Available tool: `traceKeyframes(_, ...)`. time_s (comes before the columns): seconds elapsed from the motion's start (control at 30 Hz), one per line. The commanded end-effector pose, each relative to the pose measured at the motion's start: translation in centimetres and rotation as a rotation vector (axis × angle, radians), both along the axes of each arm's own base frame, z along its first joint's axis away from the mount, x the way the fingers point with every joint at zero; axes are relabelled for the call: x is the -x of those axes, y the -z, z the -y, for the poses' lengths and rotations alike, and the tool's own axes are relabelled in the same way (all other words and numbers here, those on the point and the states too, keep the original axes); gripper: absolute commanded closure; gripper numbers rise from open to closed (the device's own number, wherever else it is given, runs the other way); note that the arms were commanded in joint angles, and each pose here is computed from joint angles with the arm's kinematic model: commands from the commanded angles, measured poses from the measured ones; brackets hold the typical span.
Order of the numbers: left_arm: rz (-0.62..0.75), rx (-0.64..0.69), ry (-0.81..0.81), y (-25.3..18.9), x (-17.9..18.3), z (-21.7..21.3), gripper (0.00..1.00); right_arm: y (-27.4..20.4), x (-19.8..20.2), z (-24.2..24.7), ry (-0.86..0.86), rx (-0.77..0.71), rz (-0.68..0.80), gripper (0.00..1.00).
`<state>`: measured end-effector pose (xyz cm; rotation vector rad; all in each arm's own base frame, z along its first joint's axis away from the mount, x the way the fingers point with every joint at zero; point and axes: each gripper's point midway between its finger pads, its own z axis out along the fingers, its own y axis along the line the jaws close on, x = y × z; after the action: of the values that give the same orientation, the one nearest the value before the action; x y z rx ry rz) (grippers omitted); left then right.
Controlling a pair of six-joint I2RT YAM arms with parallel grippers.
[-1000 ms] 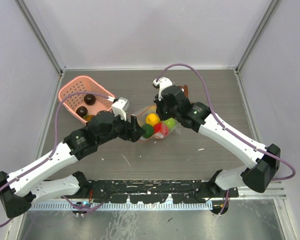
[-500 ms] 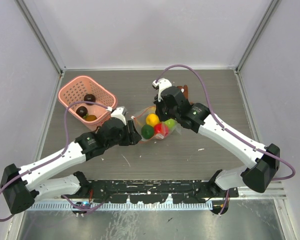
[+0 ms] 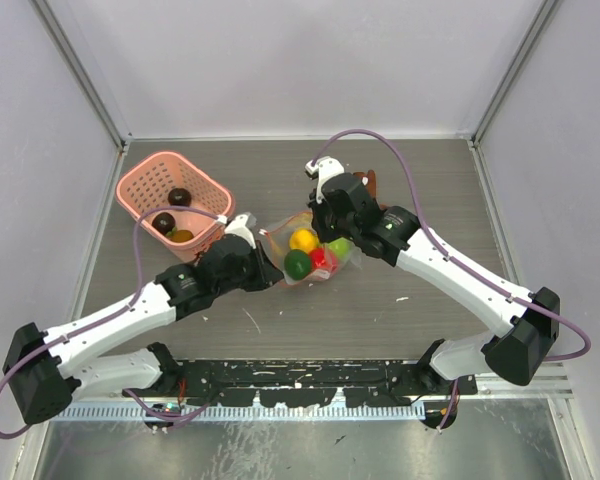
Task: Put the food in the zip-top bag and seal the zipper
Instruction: Place the fake fruit in the zipper food storage bag.
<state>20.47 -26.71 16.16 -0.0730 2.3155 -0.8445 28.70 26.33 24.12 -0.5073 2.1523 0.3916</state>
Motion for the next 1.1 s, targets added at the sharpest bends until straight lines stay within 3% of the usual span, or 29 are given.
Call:
traceKeyframes(0.0,0.102,0.135,0.015,-6.5,-0.6,1.1,1.00,-2.9,-0.8,1.0,0.059,-0.030,0.087,1.00)
traceKeyframes(0.23,0.112,0.196,0.069,-10.5,-0.4,1.6,1.00,-1.9,-1.7,3.2,0.147,0.092,0.083,1.00)
traceKeyframes(0.4,0.074,0.193,0.056,-10.7,-1.0,0.5,1.00,-1.6,-2.2,4.7,0.197,0.157,0.078,1.00)
traceKeyframes(0.7,0.000,0.061,0.049,-7.9,-1.3,-1.3,1.00,-3.0,-1.9,2.9,0.118,0.078,0.079,1.00)
traceKeyframes(1.07,0.012,-0.037,0.091,-7.6,-1.5,-1.7,1.00,-4.9,-2.1,3.6,0.167,0.025,0.138,1.00)
